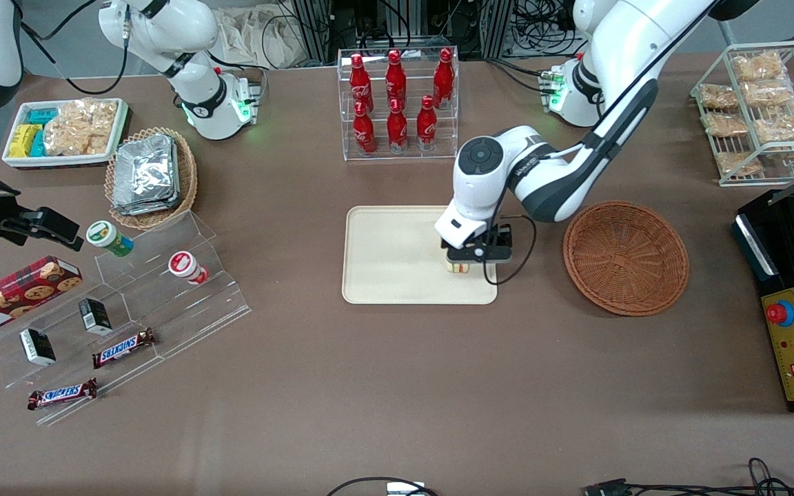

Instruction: Place sandwich from basket to tray

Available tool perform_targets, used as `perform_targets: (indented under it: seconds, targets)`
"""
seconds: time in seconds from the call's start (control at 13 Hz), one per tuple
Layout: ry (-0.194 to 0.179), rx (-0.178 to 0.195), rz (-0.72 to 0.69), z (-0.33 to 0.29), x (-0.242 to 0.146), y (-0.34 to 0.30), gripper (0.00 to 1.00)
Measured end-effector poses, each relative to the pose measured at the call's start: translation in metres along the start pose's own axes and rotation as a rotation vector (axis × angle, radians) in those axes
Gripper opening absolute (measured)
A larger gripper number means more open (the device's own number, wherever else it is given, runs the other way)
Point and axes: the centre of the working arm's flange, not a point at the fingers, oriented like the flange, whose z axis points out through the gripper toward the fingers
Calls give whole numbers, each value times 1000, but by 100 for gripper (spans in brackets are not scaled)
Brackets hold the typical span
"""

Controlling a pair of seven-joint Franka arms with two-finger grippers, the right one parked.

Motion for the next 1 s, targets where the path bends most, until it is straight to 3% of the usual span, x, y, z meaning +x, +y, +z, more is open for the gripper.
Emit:
perform_targets:
  seconds: [0.31, 0.69, 1.0]
  targets:
    - [24, 53, -159, -45, 63, -42, 100]
    - [82, 16, -316, -95, 120, -100, 100]
    - [85, 17, -395, -116, 137, -136, 100]
